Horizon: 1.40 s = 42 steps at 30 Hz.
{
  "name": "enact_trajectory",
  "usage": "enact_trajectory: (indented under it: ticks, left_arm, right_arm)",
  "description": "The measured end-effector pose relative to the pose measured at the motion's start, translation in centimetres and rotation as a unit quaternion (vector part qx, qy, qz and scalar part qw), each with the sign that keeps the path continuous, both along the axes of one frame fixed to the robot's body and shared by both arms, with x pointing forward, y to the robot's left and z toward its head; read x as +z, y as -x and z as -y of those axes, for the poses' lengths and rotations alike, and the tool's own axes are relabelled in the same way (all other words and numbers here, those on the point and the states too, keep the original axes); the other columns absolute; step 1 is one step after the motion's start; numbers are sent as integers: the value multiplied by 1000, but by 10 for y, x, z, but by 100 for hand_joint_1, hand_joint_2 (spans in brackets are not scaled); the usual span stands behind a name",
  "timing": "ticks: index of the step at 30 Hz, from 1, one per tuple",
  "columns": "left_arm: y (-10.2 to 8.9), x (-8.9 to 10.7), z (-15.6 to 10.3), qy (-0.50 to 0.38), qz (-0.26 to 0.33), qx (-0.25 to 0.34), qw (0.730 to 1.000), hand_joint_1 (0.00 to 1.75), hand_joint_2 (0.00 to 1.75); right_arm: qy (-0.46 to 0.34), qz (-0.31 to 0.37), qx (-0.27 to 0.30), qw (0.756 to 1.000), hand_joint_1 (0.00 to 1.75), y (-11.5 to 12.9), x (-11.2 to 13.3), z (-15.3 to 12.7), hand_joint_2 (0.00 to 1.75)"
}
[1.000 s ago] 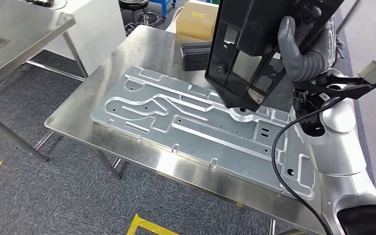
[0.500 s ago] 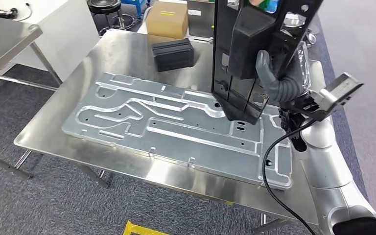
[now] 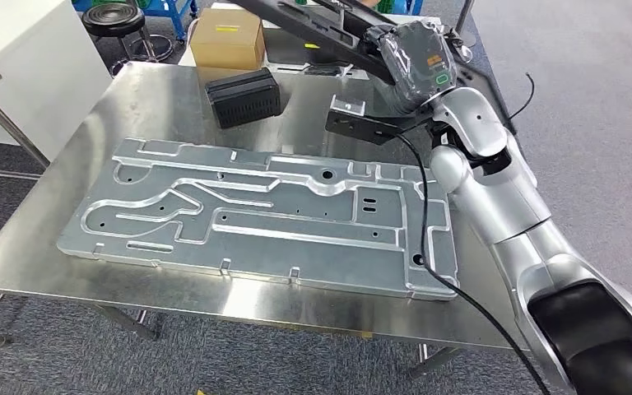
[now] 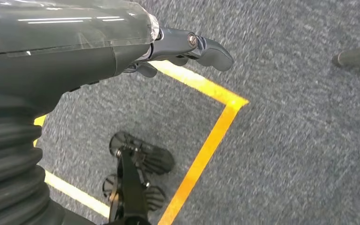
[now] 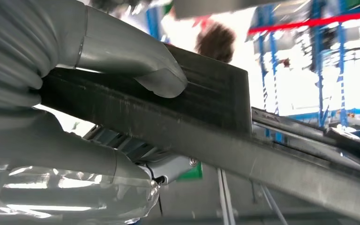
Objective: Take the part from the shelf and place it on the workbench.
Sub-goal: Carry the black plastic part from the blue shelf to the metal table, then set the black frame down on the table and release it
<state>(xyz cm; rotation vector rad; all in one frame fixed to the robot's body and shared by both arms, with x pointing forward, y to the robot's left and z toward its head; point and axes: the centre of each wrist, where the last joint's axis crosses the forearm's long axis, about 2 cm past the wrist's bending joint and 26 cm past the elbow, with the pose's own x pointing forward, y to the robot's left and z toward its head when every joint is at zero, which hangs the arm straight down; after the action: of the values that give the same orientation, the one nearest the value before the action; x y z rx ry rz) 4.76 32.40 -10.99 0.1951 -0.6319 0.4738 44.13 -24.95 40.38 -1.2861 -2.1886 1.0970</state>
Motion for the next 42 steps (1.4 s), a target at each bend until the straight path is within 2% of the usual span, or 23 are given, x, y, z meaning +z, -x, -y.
enact_trajectory:
  ticks: [5,9,14,17,19,22,27,31,35,42]
  left_arm:
    - [3,0,1,1,-2,-1,1000,0,175]
    - [3,0,2,3,-2,-3,1000,0,175]
    - [-1,0,3,2,1,-10,1000,0,175]
    - [-1,0,3,2,1,-10,1000,0,175]
    - [0,0,4,2,1,-9,1000,0,175]
    - [0,0,4,2,0,-7,1000,0,175]
    - [-1,0,4,1,1,-7,1000,0,175]
    - [-1,0,5,2,2,-12,1000,0,175]
    - [-1,0,5,2,2,-16,1000,0,175]
    - [-2,0,6,3,3,-28,1000,0,175]
  right_arm:
    - [-10,-23,11,1000,175,-6,-1,-5,175]
    - [24,-50,0,998,175,-9,-1,-12,175]
    - [117,-60,-35,991,175,-14,-4,-46,175]
    - [169,-68,-16,983,175,-11,-9,-86,175]
    - [201,-88,15,975,175,-7,-22,-118,175]
    - [238,-126,65,961,175,2,-58,-158,175]
    - [257,-171,124,943,175,20,-108,-197,175]
    - [264,-198,160,931,175,30,-143,-206,175]
    - [273,-216,164,923,175,35,-166,-204,175]
    - [275,-239,202,909,175,41,-184,-205,175]
